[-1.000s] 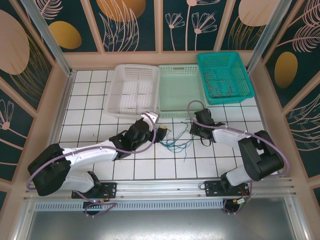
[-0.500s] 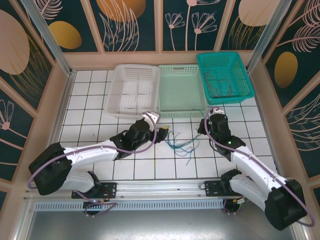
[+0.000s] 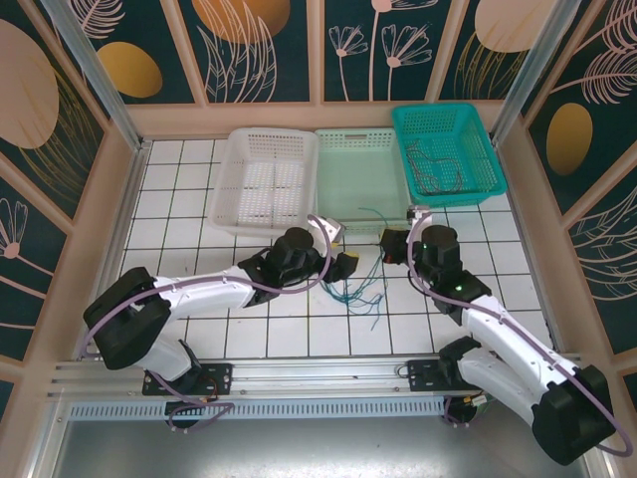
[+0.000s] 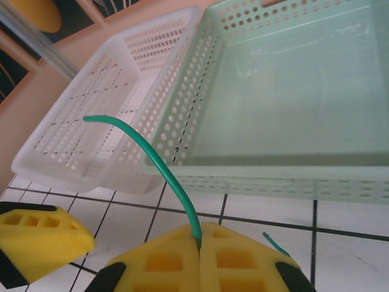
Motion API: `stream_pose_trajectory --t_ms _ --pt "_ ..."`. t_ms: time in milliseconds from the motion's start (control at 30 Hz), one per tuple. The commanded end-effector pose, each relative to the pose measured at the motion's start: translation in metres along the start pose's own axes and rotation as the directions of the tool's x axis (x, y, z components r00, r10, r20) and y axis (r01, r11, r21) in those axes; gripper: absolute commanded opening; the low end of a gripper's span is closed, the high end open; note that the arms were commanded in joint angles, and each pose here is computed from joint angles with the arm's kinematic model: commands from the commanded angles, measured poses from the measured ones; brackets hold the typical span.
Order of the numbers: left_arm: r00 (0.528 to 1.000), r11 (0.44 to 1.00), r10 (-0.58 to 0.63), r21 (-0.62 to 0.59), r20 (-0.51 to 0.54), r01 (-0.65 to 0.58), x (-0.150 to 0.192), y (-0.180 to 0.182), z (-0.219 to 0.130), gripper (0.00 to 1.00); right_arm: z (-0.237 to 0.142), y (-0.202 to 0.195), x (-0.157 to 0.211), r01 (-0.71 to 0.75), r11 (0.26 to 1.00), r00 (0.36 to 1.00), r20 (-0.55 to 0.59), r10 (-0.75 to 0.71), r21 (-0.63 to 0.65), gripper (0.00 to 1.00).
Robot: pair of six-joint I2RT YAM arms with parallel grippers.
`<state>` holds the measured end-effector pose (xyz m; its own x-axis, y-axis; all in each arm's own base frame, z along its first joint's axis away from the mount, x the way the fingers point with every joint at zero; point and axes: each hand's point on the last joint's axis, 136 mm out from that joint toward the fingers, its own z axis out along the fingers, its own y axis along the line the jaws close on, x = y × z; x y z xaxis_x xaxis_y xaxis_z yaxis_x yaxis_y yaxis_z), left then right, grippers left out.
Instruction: Untangle the cables
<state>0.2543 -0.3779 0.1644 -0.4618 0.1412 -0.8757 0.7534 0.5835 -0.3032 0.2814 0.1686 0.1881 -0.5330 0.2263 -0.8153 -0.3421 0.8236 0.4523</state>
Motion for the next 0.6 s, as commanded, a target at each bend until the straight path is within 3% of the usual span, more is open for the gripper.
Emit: stream_pose_trajectory --t_ms 0,233,567 --pt "0.999 0.985 0.011 0.169 0.046 -0.019 -0.019 -0.034 0.005 0.66 0.0 0.03 -0.024 0.027 0.993 0.998 0.056 -0.02 -0.115 0.0" --pt "1.0 0.964 -0.007 0.266 0.014 0.003 -0.01 -0.048 0.015 0.62 0.002 0.046 -0.032 0.026 0.984 0.997 0.082 -0.012 -0.179 0.0" --pt "1.0 0.958 -0.022 0.287 -0.006 0.022 -0.007 -0.05 0.03 0.55 0.004 0.058 -0.035 -0.014 0.969 0.995 0.088 0.036 -0.247 0.0"
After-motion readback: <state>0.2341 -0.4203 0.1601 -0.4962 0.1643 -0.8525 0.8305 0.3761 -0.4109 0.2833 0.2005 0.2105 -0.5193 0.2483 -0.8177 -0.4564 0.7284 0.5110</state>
